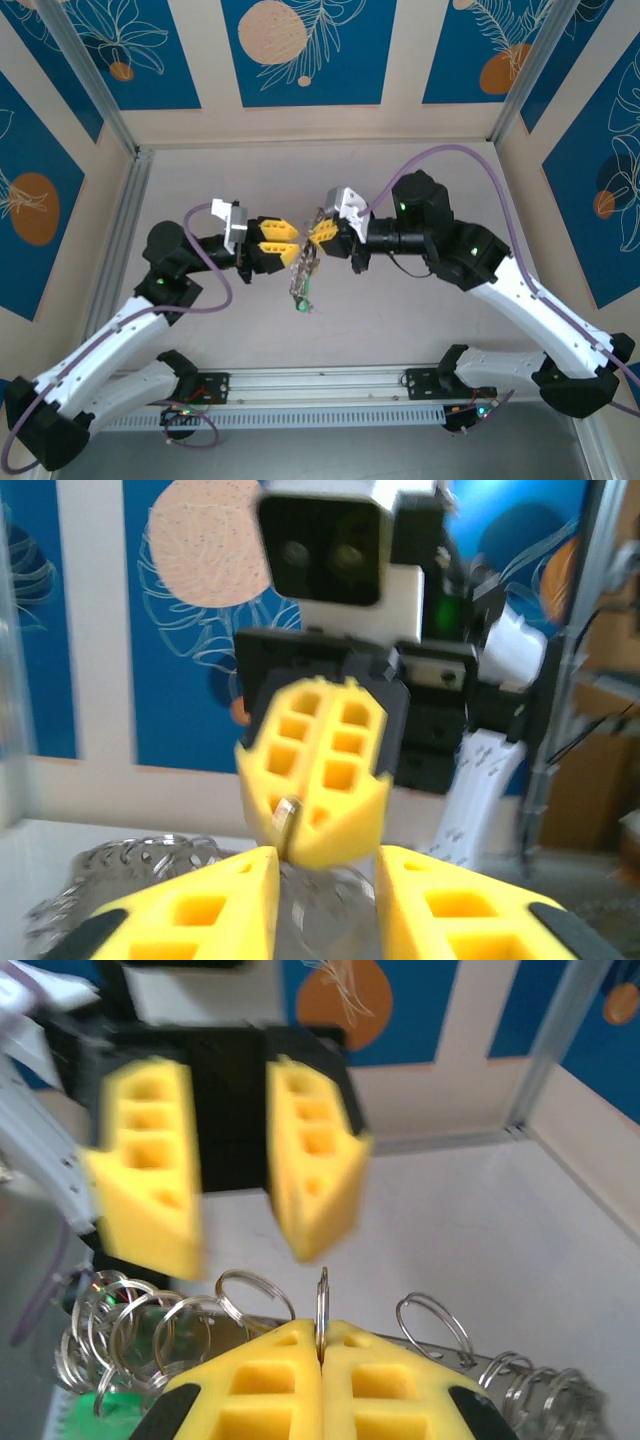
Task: Put the keys on the keyring
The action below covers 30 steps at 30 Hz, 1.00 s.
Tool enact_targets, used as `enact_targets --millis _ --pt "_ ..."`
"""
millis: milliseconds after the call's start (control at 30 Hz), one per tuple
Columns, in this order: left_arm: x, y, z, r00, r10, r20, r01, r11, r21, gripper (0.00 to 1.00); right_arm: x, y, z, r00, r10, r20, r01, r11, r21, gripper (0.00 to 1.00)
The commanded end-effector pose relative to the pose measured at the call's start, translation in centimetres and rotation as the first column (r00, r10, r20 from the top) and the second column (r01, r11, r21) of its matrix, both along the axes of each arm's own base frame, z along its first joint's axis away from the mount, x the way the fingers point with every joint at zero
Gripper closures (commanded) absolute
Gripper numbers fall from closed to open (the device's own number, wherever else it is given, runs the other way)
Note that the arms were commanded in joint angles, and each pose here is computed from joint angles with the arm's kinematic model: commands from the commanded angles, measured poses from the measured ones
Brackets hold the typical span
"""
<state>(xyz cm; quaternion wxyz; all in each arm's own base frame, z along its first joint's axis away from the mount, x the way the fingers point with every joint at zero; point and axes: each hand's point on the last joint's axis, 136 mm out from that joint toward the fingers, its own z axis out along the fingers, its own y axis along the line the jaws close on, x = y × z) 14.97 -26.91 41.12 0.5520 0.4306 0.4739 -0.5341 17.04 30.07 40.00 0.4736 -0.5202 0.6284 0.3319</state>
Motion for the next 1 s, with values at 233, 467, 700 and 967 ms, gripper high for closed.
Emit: enact_targets --millis 233,467,700,967 --pt "-0.3 1.5 -1.5 0.993 0.102 0.066 -0.116 0.959 0.260 0.64 0.1 -0.4 0.8 0.996 0.074 -0.041 -0.082 0.970 -0.227 1.00" --pt "-1.0 1.6 -0.8 0.994 0.072 0.078 -0.090 0.960 0.266 0.64 -1.1 0.1 0.6 0.986 0.146 -0.086 -0.164 0.950 -0.266 1.00" --pt "-0.8 0.8 -0.3 0.996 0.041 0.085 -0.059 0.971 0.231 0.66 -1.9 0.8 0.6 0.974 0.198 -0.113 -0.220 0.943 -0.249 1.00" --pt "-0.4 -0.4 0.5 0.997 -0.002 0.083 -0.013 0.983 0.181 0.68 -2.7 1.2 0.7 0.962 0.244 -0.127 -0.267 0.936 -0.227 1.00"
